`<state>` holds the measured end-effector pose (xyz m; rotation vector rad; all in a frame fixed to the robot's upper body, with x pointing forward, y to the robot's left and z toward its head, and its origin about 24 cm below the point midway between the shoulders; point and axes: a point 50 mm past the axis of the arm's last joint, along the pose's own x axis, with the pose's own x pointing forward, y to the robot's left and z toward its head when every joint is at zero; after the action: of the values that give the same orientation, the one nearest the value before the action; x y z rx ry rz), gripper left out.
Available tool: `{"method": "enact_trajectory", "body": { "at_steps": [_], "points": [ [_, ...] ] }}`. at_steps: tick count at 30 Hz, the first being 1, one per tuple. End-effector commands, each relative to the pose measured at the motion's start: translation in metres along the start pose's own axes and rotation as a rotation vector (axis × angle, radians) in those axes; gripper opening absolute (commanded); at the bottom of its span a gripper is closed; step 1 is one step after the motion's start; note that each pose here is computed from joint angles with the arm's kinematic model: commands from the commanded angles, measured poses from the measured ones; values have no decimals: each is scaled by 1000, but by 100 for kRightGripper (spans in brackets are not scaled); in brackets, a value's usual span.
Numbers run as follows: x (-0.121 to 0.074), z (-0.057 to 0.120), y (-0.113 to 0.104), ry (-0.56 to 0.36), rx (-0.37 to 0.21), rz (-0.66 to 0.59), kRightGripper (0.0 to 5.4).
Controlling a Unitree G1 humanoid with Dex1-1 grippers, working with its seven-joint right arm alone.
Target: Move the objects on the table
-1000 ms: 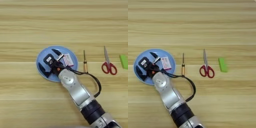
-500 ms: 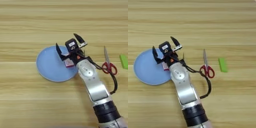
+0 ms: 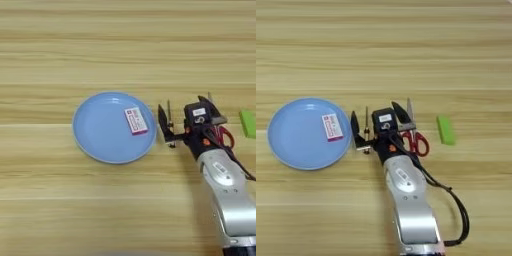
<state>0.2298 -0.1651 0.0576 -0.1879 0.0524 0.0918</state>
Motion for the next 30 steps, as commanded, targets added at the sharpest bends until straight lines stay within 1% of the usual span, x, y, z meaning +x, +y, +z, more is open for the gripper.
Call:
{"method": "enact_trajectory", "body": {
  "at_steps": [1,4,10,17,21,30],
  "points": [
    [-3,18,-8,-96,24,-10,537],
    [-5,14,-11,-81,29,-18,537],
    [-7,2,-2,-37,35,9,537],
    [-7,-5,0,-10,29,18,537],
    [-6,-13,1,21,19,13,537],
    [-5,-22,0,46,7,5,537]
  ]
}}
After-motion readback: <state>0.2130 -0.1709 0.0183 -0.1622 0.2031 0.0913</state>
